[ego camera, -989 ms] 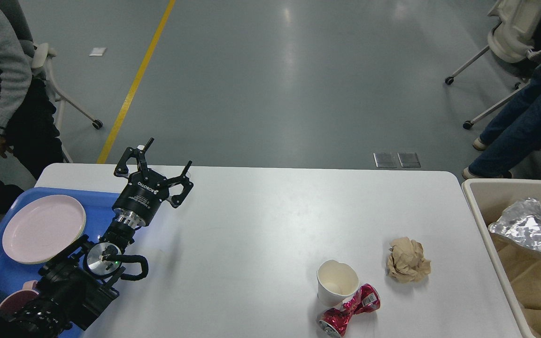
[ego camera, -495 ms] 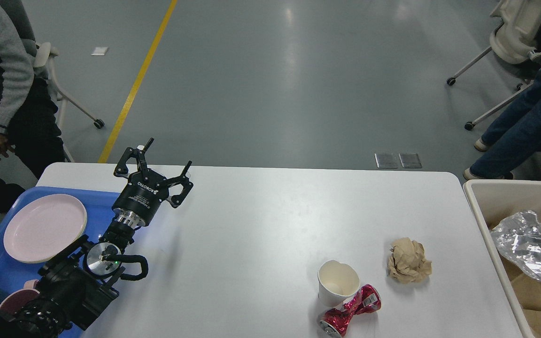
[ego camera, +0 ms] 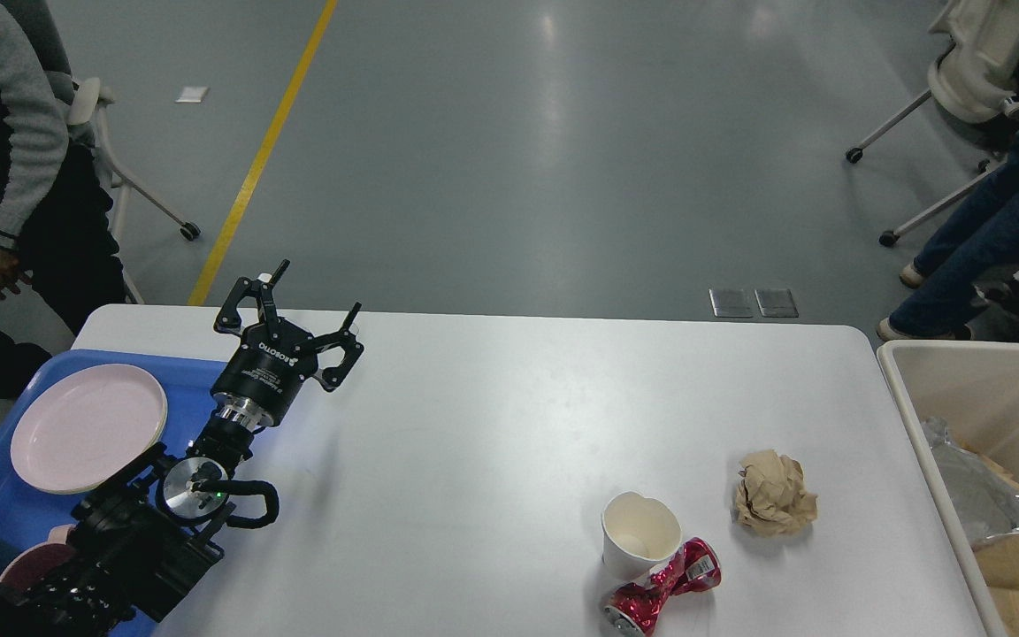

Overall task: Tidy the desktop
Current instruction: 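Withdraw the right gripper from the white bin, then lower the right gripper onto the crumpled paper ball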

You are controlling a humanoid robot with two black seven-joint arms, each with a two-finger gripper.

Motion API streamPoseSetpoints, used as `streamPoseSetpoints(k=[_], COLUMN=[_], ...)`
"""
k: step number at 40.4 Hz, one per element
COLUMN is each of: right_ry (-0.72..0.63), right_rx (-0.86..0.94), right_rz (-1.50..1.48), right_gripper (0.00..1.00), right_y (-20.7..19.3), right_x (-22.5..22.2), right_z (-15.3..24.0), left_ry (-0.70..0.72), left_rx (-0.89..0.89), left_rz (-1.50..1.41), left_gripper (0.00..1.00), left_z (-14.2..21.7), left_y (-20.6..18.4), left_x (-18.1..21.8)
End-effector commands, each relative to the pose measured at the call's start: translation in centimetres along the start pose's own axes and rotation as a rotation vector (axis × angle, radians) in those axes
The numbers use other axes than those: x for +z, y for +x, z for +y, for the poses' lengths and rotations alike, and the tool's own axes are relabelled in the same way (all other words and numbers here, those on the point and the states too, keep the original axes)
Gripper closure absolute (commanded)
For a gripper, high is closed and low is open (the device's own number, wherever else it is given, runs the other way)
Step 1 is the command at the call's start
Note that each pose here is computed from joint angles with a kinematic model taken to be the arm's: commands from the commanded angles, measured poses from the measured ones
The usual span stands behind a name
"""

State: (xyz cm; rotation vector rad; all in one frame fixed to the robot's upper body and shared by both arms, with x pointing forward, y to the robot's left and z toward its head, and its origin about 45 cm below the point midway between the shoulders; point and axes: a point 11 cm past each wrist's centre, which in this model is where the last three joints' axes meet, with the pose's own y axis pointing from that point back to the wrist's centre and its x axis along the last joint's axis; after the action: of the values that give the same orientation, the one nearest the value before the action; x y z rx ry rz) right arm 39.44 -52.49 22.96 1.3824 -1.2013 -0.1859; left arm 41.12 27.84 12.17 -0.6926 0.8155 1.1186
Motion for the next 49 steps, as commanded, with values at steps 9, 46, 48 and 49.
streamPoseSetpoints(k=[9, 46, 48, 49], right_ry=[0.199, 0.042, 0.035, 0.034], right_rx=[-0.409, -0.362, -0.357, -0.350], right_rz=[0.476, 0.399, 0.395, 0.396], right_gripper=[0.00, 0.00, 0.00, 0.00], right_y=[-11.3, -24.4, -25.0, -25.2], right_x=[-13.5, -6.4, -6.1, -6.0], right_z=[12.1, 1.1, 0.7, 0.4], left_ry=[0.000, 0.001, 0.001, 0.001], left_rx=[0.000, -0.002, -0.002, -0.002], left_rz=[0.000, 0.002, 0.002, 0.002], left_gripper=[0.03, 0.03, 0.03, 0.03], left_z=[0.0, 0.0, 0.0, 0.0], left_y=[0.0, -0.1, -0.1, -0.1], left_x=[0.0, -0.1, -0.1, -0.1])
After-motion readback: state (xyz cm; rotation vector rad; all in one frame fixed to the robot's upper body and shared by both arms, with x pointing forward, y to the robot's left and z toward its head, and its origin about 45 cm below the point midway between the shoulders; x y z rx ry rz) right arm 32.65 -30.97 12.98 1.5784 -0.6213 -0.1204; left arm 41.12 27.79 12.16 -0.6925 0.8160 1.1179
